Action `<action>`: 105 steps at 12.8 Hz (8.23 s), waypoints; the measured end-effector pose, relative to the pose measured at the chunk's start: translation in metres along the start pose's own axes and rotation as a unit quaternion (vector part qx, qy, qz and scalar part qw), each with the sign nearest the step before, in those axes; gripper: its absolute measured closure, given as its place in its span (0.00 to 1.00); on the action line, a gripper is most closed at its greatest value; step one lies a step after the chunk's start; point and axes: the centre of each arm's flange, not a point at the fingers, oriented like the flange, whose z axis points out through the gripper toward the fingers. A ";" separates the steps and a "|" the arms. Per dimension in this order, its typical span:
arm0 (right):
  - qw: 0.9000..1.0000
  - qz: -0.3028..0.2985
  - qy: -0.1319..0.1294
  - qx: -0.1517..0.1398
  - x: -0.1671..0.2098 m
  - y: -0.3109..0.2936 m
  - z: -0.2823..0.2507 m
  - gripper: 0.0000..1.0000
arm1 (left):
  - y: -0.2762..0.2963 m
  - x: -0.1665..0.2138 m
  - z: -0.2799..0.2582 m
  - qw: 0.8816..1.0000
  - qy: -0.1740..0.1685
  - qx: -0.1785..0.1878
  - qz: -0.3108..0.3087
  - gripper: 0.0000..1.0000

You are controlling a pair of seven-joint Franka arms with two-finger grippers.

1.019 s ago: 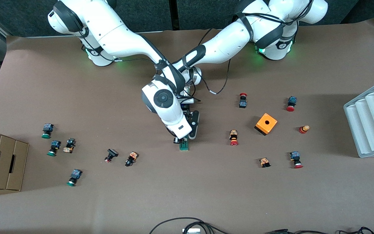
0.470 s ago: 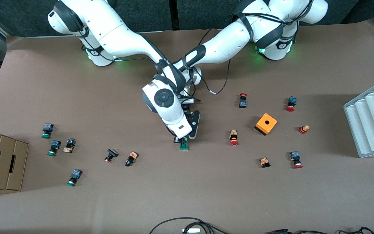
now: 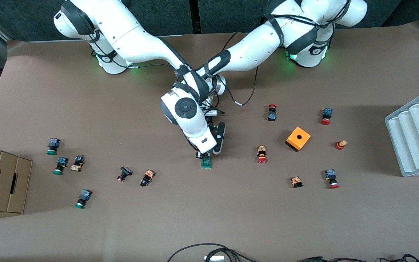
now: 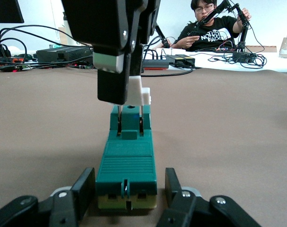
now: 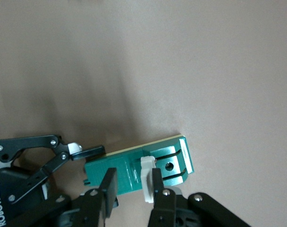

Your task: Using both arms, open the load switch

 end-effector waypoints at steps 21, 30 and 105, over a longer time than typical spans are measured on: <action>0.999 0.030 -0.013 0.012 -0.008 -0.014 0.009 0.63 | 0.000 0.000 0.000 1.000 0.000 0.000 0.000 0.32; 0.999 0.031 -0.019 0.016 -0.011 -0.018 0.017 0.63 | 0.000 0.000 0.000 1.000 0.000 0.000 0.000 0.32; 0.795 0.605 -0.040 -0.008 -0.439 0.216 -0.369 0.00 | -0.206 0.541 0.045 0.760 -0.576 -0.097 0.284 0.00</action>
